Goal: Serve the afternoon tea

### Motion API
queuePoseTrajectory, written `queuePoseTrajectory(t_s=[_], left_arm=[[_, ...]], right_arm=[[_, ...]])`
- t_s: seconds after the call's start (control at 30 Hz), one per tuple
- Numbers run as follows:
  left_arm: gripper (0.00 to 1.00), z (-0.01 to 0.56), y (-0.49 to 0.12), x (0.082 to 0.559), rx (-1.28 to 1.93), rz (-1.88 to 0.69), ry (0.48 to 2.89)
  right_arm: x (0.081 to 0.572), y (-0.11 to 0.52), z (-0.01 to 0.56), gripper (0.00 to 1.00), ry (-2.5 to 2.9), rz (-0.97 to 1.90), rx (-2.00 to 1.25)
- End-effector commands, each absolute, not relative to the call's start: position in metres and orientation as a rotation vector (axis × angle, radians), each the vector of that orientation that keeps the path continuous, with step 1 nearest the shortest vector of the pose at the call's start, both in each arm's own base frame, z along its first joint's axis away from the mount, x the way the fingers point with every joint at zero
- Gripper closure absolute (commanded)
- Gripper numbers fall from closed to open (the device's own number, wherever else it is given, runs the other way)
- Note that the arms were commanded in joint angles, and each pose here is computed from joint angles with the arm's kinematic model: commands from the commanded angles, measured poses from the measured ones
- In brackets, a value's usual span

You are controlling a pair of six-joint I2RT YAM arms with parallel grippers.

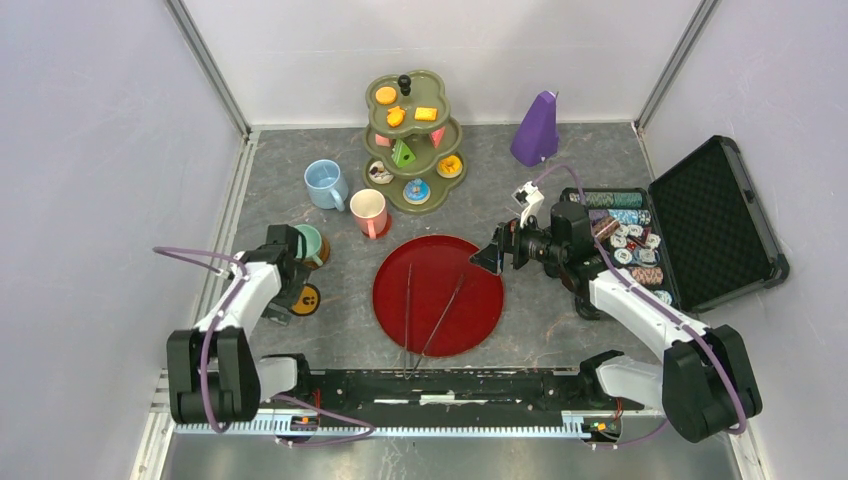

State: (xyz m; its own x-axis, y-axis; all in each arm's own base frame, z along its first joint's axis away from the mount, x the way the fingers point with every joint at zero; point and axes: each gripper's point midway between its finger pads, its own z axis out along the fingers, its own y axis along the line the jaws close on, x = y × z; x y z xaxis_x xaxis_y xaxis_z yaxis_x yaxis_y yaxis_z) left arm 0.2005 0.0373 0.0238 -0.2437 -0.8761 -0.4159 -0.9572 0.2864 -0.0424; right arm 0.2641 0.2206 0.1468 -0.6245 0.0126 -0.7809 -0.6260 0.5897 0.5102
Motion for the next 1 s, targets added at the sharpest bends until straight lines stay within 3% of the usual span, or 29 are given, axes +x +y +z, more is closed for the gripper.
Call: queuePoseTrajectory(t_s=[0.0, 0.37, 0.83, 0.97], left_arm=[[0.0, 0.05, 0.069, 0.198, -1.572, 0.412, 2.109], [0.0, 0.027, 0.074, 0.225, -1.631, 0.368, 2.182], [0.19, -0.008, 0.034, 0.201, -1.681, 0.343, 2.286], [0.31, -0.001, 0.028, 0.2, -1.691, 0.312, 2.262]], right_arm=[[0.266, 0.221, 0.158, 0.04, 1.984, 1.035, -0.491], [0.266, 0.221, 0.161, 0.04, 1.976, 1.036, -0.5], [0.269, 0.222, 0.157, 0.03, 1.99, 1.04, -0.498], [0.269, 0.222, 0.157, 0.04, 1.994, 1.037, -0.499]])
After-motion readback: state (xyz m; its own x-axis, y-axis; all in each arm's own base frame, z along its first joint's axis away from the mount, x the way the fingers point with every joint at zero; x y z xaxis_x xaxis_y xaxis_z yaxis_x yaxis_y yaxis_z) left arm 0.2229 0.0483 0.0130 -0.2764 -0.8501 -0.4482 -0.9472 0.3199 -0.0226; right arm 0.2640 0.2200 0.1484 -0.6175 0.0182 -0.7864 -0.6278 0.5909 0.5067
